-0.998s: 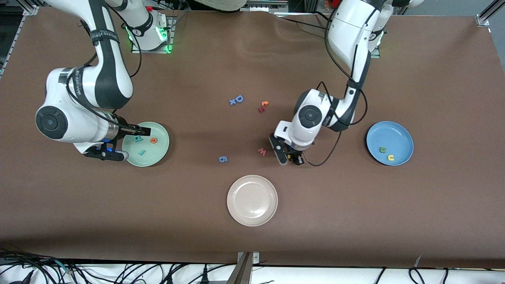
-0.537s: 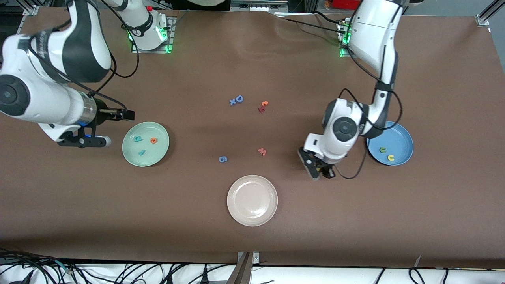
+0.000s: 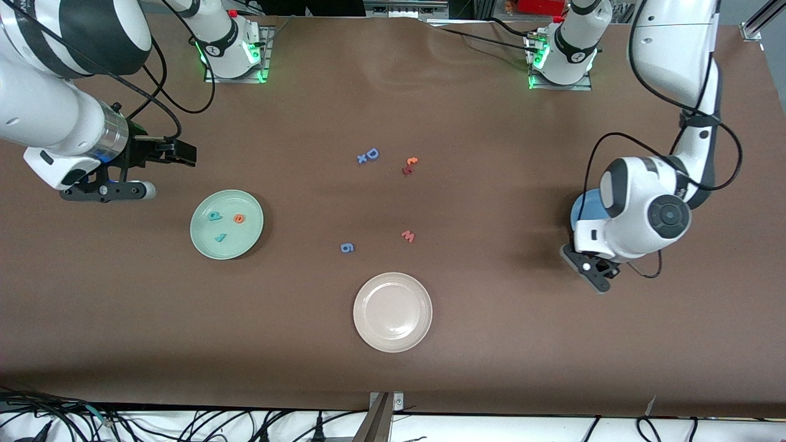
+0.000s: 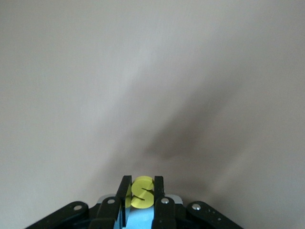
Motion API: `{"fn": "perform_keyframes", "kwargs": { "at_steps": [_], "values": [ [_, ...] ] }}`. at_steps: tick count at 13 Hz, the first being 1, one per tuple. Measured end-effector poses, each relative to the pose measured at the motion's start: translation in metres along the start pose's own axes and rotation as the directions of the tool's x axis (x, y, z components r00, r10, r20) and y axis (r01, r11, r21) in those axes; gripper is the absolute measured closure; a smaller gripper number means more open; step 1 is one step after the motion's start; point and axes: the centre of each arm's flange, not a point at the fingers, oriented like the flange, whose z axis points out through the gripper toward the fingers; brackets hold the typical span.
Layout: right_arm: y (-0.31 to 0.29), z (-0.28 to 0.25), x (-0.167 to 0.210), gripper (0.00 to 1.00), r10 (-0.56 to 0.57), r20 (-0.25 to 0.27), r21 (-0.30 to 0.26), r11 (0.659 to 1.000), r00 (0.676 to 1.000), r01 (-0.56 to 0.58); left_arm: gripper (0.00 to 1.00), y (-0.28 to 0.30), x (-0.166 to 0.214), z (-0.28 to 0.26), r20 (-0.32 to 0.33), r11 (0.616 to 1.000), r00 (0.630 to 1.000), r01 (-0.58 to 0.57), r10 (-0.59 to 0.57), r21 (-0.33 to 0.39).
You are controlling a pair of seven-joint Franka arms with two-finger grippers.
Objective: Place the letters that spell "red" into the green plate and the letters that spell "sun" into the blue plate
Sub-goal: 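Place the yellow s on the blue plate while the right gripper withdraws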
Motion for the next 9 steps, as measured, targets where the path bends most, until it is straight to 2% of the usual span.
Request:
{"fn": "perform_keyframes", "kwargs": {
  "at_steps": [4,6,9],
  "values": [
    [0.0,-0.008,0.003,0.0,-0.003,-0.035,0.002,1.0,0.999,0.003,0.78,-0.015,-0.059,0.027,0.075,0.991,0.993,0.102,-0.096,-0.085],
    [0.019,-0.013,0.008,0.0,0.016,-0.05,0.027,1.0,0.999,-0.015,0.78,-0.023,-0.083,0.037,0.095,0.985,0.987,0.142,-0.132,-0.101],
    [0.058,-0.03,0.005,0.0,0.05,-0.101,0.06,0.997,0.994,-0.044,0.78,-0.035,-0.104,0.04,0.105,0.978,0.98,0.183,-0.172,-0.104]
  ]
}}
